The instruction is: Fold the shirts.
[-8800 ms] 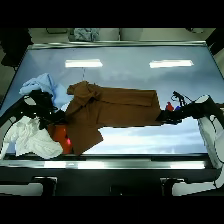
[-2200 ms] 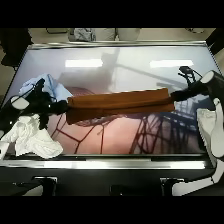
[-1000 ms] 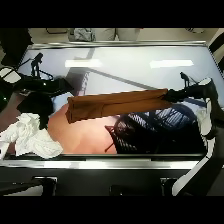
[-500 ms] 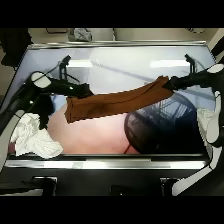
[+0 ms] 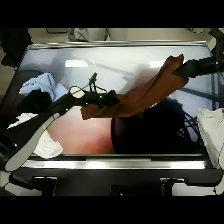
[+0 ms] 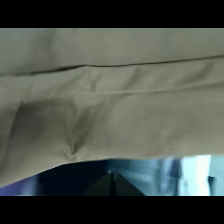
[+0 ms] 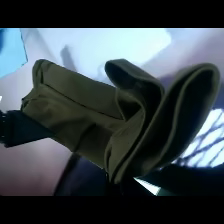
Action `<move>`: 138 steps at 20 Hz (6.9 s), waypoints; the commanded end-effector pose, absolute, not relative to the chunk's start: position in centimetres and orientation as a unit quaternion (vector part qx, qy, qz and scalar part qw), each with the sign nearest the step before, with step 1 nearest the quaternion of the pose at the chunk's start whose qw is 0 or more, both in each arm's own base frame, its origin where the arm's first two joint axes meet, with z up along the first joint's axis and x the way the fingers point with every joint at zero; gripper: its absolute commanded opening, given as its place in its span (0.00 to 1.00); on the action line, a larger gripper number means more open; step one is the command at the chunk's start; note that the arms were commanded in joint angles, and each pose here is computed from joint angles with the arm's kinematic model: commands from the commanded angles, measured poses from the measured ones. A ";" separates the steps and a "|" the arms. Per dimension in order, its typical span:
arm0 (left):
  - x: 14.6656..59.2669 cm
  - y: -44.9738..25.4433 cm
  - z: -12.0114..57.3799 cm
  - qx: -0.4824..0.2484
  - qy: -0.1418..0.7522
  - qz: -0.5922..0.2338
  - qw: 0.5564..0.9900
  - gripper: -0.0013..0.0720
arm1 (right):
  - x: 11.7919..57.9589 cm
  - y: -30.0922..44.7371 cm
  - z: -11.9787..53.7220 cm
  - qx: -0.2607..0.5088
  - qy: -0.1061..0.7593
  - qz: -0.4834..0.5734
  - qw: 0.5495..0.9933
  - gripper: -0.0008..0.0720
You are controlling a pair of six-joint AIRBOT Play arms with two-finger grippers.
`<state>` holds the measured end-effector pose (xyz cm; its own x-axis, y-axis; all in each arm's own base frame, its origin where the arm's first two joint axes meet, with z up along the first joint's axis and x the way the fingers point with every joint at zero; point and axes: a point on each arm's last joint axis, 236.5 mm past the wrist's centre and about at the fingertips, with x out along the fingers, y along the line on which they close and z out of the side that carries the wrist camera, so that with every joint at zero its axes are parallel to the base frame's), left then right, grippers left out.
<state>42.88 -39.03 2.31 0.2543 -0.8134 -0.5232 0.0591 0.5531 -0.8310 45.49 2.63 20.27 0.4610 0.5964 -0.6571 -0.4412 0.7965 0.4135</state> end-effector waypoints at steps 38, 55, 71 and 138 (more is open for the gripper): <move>37.6 -5.5 30.4 -0.132 0.309 -0.110 0.935 0.05 | 47.9 20.5 7.6 -0.056 0.518 0.313 0.794 0.93; 37.9 -5.5 22.8 -0.151 0.391 -0.098 0.902 0.05 | 43.0 14.6 -8.8 0.202 0.628 0.261 0.705 0.82; 39.2 -5.3 23.2 -0.154 0.370 -0.094 0.911 0.05 | 47.0 -4.9 19.0 0.252 0.402 0.267 0.839 0.08; 35.9 -8.6 5.5 0.056 0.583 -0.032 0.810 0.98 | 37.7 -1.6 8.5 -0.092 0.634 0.149 0.753 0.84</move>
